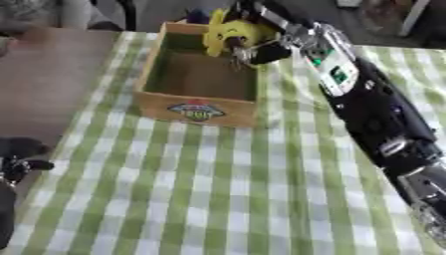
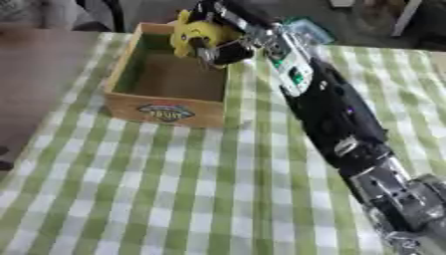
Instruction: Pick up objects on the table and place them in the box.
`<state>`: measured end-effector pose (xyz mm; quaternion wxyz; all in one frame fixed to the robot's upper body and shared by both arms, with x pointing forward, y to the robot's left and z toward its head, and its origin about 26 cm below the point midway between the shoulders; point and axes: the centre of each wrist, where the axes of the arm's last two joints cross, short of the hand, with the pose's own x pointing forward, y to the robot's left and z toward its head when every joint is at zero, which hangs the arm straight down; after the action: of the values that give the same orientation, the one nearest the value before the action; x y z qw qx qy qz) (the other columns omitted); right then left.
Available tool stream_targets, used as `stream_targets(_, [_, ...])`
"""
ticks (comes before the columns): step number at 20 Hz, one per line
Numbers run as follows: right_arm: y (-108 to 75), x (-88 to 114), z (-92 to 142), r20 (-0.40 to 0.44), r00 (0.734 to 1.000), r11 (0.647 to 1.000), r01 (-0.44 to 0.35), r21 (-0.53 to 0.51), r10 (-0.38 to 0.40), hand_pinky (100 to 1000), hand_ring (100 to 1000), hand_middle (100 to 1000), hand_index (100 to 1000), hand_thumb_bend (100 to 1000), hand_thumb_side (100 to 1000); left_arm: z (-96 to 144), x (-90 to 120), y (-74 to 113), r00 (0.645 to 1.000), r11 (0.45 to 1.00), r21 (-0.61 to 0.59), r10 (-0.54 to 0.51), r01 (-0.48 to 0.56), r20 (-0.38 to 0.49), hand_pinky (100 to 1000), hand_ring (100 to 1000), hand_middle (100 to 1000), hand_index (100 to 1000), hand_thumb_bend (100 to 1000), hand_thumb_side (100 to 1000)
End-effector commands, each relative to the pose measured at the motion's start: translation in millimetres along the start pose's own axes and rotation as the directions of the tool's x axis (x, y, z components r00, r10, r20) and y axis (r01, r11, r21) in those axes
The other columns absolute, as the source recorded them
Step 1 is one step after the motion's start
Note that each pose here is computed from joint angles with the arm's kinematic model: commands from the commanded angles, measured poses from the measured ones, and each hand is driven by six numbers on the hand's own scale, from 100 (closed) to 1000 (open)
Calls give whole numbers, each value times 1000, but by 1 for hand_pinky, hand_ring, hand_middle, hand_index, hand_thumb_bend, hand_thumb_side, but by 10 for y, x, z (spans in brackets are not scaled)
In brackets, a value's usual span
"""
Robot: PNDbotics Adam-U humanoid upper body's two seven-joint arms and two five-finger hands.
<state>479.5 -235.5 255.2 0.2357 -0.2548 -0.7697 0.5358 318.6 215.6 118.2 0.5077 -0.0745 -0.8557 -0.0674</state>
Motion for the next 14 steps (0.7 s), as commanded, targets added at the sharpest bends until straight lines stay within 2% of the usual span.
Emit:
stream_targets(1, [-39,33,-100,19,999,1000,-27,13,26,318,268,354,461,100,200,-41,67,-30,1000,1000,-26,7,-7,24,550,644,580,514,100,699])
stream_targets(3, [17,50,-128,29,999,999,-35,33,34,334,289,375,481,100,199,-43,69,-36,1000,1000,-28,10,-10,24,550,644,580,514,100,698])
stream_targets(8, [241,105,-184,56,996,988,-80,131,74,508,567,666,744,100,208,-55,80,-55,999,999,-35,17,-16,28,549,644,579,513,100,696])
stream_targets(10, [328,108,-186,56,994,979,-100,177,91,564,667,737,794,100,215,-57,81,-60,999,999,-37,19,-18,28,549,644,579,513,100,696])
stream_targets(14, [393,126,-200,64,993,971,-114,210,103,632,756,808,840,100,213,-59,81,-60,999,999,-36,19,-18,28,549,643,579,513,100,696])
